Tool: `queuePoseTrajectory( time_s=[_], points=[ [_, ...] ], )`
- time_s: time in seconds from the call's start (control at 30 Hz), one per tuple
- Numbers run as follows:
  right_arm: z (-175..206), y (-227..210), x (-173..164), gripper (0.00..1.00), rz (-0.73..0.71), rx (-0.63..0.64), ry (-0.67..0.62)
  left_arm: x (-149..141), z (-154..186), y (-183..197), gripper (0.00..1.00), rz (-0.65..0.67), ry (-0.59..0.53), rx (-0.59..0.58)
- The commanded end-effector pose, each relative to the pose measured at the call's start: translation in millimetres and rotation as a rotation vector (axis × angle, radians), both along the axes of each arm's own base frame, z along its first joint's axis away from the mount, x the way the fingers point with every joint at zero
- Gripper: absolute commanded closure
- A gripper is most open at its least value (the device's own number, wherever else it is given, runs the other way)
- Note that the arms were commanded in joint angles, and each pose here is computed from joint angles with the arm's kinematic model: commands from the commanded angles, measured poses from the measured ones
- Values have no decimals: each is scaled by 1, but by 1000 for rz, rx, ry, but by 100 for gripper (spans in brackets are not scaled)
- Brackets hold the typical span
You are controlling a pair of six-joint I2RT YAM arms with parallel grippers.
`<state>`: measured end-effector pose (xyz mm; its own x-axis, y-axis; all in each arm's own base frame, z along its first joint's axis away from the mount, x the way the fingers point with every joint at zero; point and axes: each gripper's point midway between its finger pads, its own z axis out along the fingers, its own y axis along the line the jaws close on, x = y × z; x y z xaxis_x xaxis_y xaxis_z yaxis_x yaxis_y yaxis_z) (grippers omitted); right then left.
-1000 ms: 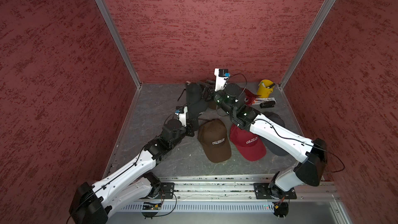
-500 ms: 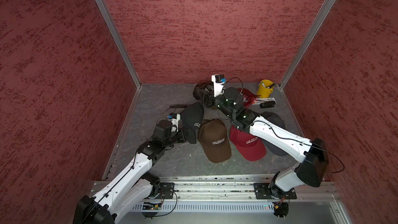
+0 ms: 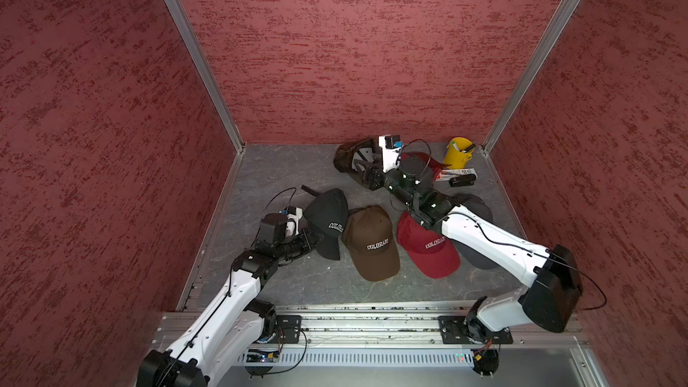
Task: Open the adjustable buckle of the baseball cap
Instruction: Place the baseball cap at the center of the board, then pick up the baseball cap from the center of the board.
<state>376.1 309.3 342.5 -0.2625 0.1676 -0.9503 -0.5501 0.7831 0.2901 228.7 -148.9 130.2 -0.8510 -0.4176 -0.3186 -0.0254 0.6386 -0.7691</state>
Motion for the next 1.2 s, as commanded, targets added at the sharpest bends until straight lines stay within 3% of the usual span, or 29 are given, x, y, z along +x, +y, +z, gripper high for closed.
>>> queuePoseTrajectory(
  time_s=[0.0, 0.07, 0.3, 0.43, 0.53, 0.8, 1.17],
  points=[
    [10, -15, 1, 32, 0, 25, -23, -12, -11, 6, 84, 46, 100, -17],
    [3, -23, 7, 32, -14, 21, -9, -17, -19, 13, 73, 83, 148, -3],
    [-21, -46, 28, 31, -54, -7, 21, -32, -35, 39, 49, 213, 268, 102],
    [-50, -56, 52, 30, -87, -48, 86, -37, -30, 53, 23, 270, 276, 165],
    [-65, -62, 71, 30, -103, -68, 126, -35, -24, 58, 12, 285, 260, 193],
    [-96, -70, 119, 30, -129, -98, 188, -14, -26, 59, 3, 271, 252, 256],
    [-167, -78, 175, 30, -108, -174, 316, 19, 53, 56, 0, 232, -32, 372]
  ],
)
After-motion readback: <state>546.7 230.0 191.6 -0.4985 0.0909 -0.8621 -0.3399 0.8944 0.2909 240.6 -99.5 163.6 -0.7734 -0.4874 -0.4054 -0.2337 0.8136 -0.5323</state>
